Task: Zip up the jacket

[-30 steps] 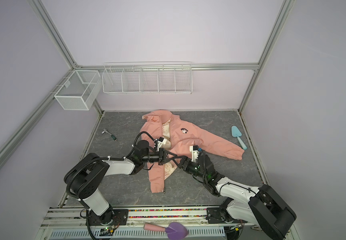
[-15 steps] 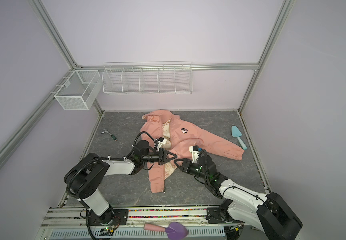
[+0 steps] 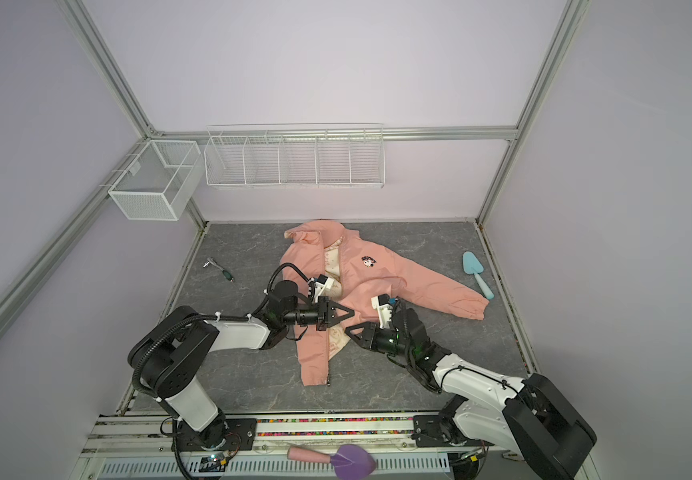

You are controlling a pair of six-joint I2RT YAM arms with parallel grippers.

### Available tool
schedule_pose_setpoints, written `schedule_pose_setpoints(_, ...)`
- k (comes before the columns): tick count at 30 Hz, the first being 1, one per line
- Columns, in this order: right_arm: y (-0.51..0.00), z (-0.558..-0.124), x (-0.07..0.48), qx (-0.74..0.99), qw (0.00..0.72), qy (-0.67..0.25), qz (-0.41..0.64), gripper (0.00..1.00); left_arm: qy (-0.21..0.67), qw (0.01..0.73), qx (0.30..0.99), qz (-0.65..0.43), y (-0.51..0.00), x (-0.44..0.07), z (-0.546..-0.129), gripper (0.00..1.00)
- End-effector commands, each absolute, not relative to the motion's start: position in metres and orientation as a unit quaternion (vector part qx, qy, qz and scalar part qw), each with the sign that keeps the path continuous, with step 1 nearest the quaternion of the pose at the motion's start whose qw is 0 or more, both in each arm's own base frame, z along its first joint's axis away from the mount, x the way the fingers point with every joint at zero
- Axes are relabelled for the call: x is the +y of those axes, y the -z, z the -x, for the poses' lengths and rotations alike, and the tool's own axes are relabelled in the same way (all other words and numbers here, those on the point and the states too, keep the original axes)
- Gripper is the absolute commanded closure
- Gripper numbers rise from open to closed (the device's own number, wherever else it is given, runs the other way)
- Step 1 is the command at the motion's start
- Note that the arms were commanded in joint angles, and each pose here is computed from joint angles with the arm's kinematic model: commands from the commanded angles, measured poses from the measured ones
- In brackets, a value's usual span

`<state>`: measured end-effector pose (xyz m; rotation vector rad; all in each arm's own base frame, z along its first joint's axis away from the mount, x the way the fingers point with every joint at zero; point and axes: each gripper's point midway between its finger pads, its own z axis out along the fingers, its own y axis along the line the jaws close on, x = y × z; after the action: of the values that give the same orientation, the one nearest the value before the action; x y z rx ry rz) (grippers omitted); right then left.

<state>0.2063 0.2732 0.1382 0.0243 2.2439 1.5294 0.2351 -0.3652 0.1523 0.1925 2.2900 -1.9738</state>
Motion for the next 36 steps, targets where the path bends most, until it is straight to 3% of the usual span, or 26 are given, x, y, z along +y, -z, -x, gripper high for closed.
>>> schedule_pose_setpoints(1,-0.1562,-0.2079,0.2814,0.789,0.220,-0.573,0.008,0.77,0.653,0.060,0.751,-0.073,-0.1553,-0.3622,-0.2315,1.00)
schedule_pose_setpoints(7,-0.1597,-0.2078,0.2819,0.786,0.220,-0.578,0.006,0.83,0.652,0.059,0.752,-0.072,-0.1528,-0.3618,-0.2314,1.00)
schedule_pose_setpoints(14,-0.1601,-0.2078,0.2826,0.785,0.219,-0.580,0.007,0.81,0.653,0.057,0.752,-0.072,-0.1523,-0.3622,-0.2313,1.00)
schedule_pose_setpoints(26,-0.1622,-0.2080,0.2835,0.782,0.219,-0.584,0.007,0.83,0.653,0.057,0.752,-0.073,-0.1517,-0.3620,-0.2301,1.00)
schedule_pose_setpoints(30,-0.1626,-0.2083,0.2847,0.781,0.217,-0.586,0.007,0.89,0.653,0.056,0.752,-0.071,-0.1507,-0.3613,-0.2302,1.00)
schedule_pose_setpoints(36,-0.1607,-0.2083,0.2856,0.781,0.214,-0.587,0.007,0.87,0.654,0.056,0.751,-0.073,-0.1513,-0.3616,-0.2296,1.00)
